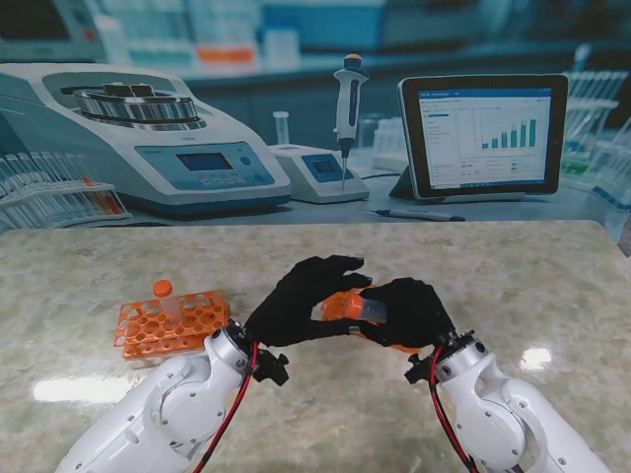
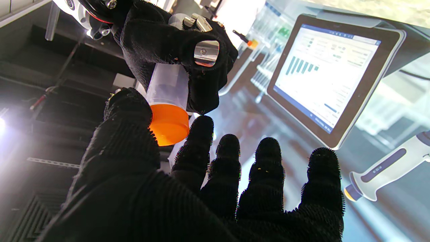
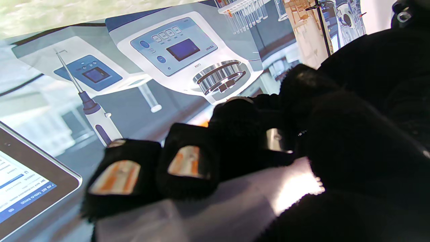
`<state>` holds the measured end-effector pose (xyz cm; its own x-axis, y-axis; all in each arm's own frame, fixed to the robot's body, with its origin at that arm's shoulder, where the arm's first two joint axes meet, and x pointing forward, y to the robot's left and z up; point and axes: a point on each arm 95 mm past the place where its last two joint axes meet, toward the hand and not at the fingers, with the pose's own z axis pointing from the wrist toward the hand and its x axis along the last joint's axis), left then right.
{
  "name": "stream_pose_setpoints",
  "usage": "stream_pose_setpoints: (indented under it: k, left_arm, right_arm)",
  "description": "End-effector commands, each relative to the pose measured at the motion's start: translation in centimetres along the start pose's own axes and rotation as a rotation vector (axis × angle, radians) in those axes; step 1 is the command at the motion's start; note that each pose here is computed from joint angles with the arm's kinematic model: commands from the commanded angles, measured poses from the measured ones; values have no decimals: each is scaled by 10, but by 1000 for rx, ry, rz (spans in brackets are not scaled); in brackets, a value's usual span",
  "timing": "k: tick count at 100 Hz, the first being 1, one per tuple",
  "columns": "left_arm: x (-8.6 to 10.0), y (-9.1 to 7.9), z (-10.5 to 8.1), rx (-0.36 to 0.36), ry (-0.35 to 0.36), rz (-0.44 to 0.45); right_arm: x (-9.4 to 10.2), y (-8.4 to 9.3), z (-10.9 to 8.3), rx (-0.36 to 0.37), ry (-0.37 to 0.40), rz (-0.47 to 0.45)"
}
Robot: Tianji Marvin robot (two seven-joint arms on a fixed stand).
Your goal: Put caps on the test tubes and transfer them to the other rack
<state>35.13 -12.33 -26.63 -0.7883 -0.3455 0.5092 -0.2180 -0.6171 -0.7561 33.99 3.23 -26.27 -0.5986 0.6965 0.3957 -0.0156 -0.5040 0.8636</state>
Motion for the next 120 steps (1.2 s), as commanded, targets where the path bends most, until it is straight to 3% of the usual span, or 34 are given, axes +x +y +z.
stream_pose_setpoints:
  k: [1,120]
  left_arm:
    - [3,-1,1,4,4,1]
    - [4,3,1,25,29,1]
  right_arm:
    - [3,-2,-1,7,0,5]
    - [3,0,0,5,10,2]
